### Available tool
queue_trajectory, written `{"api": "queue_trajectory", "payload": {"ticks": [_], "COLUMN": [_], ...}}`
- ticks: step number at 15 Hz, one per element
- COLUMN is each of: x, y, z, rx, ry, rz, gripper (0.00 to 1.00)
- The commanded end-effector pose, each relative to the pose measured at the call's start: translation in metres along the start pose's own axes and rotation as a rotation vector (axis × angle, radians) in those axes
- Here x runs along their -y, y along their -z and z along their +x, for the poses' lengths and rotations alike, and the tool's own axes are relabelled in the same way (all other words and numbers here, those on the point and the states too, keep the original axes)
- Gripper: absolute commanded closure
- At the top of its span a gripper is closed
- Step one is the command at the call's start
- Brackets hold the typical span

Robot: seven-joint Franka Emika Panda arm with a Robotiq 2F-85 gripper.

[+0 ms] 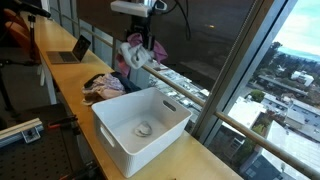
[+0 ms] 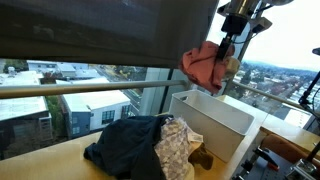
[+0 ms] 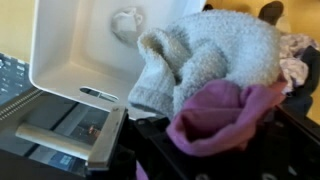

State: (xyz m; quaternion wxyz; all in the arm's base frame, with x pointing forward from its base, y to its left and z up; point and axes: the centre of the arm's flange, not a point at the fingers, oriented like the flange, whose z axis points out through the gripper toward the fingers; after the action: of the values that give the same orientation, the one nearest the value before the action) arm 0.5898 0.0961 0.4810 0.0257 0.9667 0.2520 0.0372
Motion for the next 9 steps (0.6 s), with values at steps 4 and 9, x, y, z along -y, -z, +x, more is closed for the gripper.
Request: {"api": "queue_trajectory", "payload": {"ticks": [4,9], "x": [0.184,0.289], "y": [-0.032,-0.102], "z": [0.055,0.064], "rx": [0.042,0.143], "ry": [0.184,0.285], "rz": [0.045,0.103], "gripper": [0.99,0.99]}}
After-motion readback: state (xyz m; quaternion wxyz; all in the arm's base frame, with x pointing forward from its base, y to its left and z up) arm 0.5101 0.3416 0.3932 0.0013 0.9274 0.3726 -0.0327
